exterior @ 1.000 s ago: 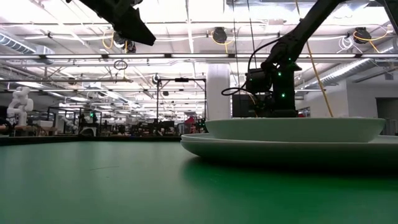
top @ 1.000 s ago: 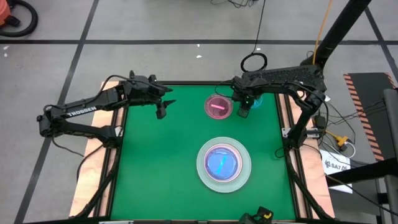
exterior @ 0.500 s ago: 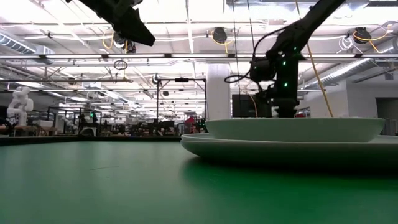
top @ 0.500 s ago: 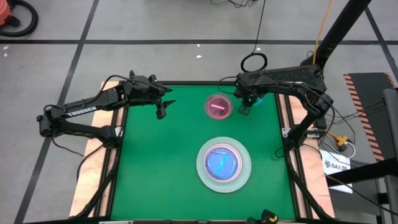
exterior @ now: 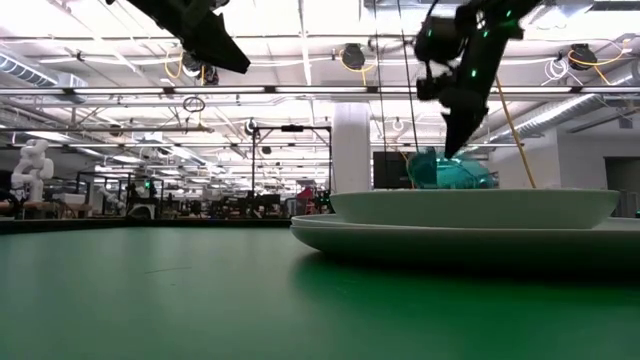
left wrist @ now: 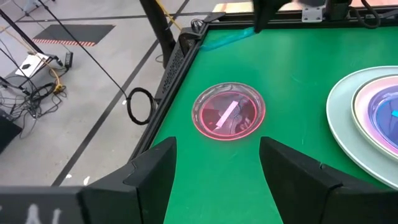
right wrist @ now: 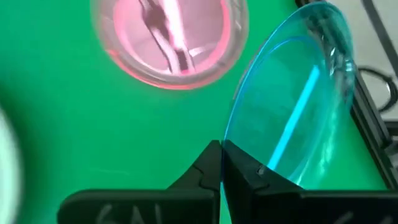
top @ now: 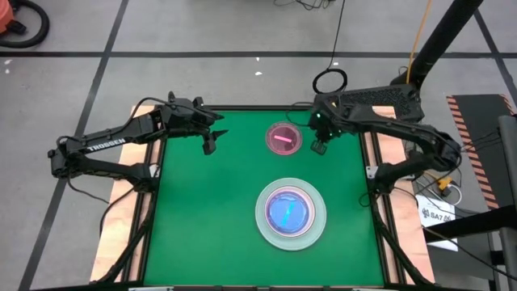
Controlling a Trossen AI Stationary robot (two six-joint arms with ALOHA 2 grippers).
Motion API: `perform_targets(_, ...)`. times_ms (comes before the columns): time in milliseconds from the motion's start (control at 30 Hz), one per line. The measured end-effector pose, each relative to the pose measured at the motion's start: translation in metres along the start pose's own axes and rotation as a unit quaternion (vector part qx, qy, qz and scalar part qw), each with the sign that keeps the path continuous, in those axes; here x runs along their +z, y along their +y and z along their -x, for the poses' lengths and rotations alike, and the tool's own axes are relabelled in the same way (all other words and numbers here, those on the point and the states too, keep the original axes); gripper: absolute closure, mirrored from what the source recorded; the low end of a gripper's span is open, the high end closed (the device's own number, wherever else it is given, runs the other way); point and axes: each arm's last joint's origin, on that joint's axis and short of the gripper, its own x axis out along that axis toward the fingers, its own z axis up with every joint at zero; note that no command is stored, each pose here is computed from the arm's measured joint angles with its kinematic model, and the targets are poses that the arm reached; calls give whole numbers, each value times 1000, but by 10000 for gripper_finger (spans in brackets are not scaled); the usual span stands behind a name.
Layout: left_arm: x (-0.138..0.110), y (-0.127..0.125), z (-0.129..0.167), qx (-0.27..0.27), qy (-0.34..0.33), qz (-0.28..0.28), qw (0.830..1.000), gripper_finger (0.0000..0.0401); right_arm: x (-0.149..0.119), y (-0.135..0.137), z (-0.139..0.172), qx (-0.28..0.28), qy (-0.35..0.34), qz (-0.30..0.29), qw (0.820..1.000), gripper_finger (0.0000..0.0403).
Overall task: Stack plastic plates
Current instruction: Stack the blue plate on top of the blue plate
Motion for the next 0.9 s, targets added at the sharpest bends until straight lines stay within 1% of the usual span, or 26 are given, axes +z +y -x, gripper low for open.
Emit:
perform_targets(167, 0, 0, 0, 0, 0, 0, 1000, 164, -3, 35, 18, 29, -28, 19, 999, 402)
perform_targets(333, 0, 0, 0, 0, 0, 0, 1000, 164, -7, 71, 27, 20, -50, 44, 998, 402)
perform_targets(467, 0, 0, 0, 0, -1, 0, 1000, 164, -11, 97, 33, 43, -72, 50, 995, 402)
perform_targets(700, 0, 0, 0, 0, -1, 0, 1000, 164, -15, 133, 47, 82, -126, 72, 986, 402)
perform_targets(800, 0, 0, 0, 0, -1, -2, 1000, 164, -10, 147, 57, 86, -145, 72, 983, 402)
perform_targets(900, 0, 0, 0, 0, -1, -3, 1000, 164, -5, 164, 61, 95, -153, 85, 980, 403)
